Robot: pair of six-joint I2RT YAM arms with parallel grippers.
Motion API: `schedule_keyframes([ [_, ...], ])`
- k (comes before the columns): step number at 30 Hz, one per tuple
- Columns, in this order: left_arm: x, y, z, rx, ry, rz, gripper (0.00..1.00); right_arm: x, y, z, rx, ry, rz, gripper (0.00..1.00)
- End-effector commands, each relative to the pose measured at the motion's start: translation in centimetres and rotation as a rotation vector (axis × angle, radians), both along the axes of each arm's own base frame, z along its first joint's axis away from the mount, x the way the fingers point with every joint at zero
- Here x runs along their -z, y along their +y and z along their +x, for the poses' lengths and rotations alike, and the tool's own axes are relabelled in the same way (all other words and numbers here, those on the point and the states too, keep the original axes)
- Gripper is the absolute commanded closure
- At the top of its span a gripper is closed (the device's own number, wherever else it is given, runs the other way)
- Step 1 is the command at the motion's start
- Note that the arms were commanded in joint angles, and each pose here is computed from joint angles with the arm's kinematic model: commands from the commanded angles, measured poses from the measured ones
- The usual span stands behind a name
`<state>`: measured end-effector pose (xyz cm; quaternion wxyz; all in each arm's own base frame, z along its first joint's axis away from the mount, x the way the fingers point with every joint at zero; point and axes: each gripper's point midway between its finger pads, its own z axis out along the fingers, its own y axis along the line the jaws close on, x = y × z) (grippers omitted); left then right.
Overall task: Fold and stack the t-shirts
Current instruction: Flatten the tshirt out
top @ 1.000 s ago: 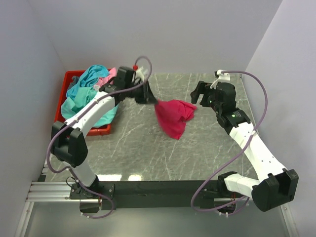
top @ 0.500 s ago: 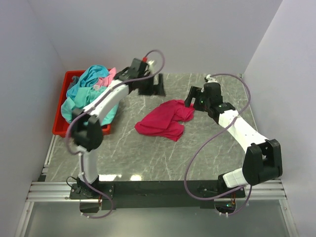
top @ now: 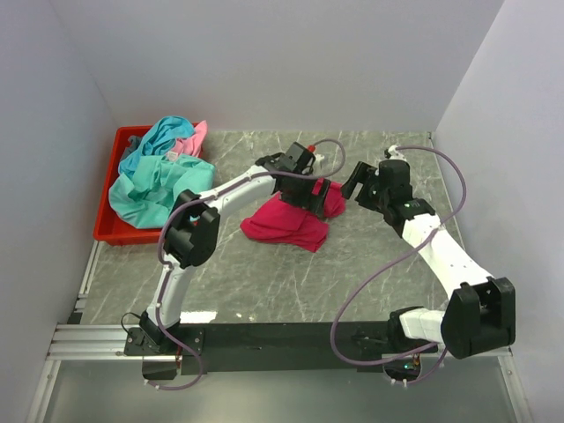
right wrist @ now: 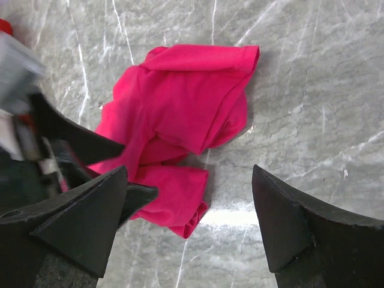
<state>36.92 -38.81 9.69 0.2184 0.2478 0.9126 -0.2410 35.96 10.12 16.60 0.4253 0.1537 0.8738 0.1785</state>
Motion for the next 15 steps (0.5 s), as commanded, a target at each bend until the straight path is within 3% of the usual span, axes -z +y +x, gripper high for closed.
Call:
schedule_keyframes([
  [1,1.0,0.5,0.3,0.000,-0.028,0.040,0.07,-1.5,-0.6,-0.4,0.028,-0.035,0.004,0.10],
  [5,2.3,1.8,0.5,-0.044,-0.046,0.095,0.24,-2.2,-0.8,-0.8,0.027,-0.047,0.002,0.10],
  [8,3.3,2.6,0.5,-0.060,-0.047,0.124,0.50,-2.2,-0.6,-1.1,0.023,-0.051,0.020,0.10],
  [9,3.4,2.9,0.6,-0.084,-0.050,0.136,0.78,-2.1,-0.4,-1.2,0.014,-0.048,0.028,0.10],
  [10,2.6,3.0,0.8,-0.105,-0.062,0.128,0.99,-2.1,-0.4,-1.3,0.012,-0.047,0.027,0.11],
  [15,-2.4,4.9,3.0,-0.283,-0.096,0.012,1.00,-1.4,-0.2,-1.3,-0.009,-0.033,0.014,0.12],
])
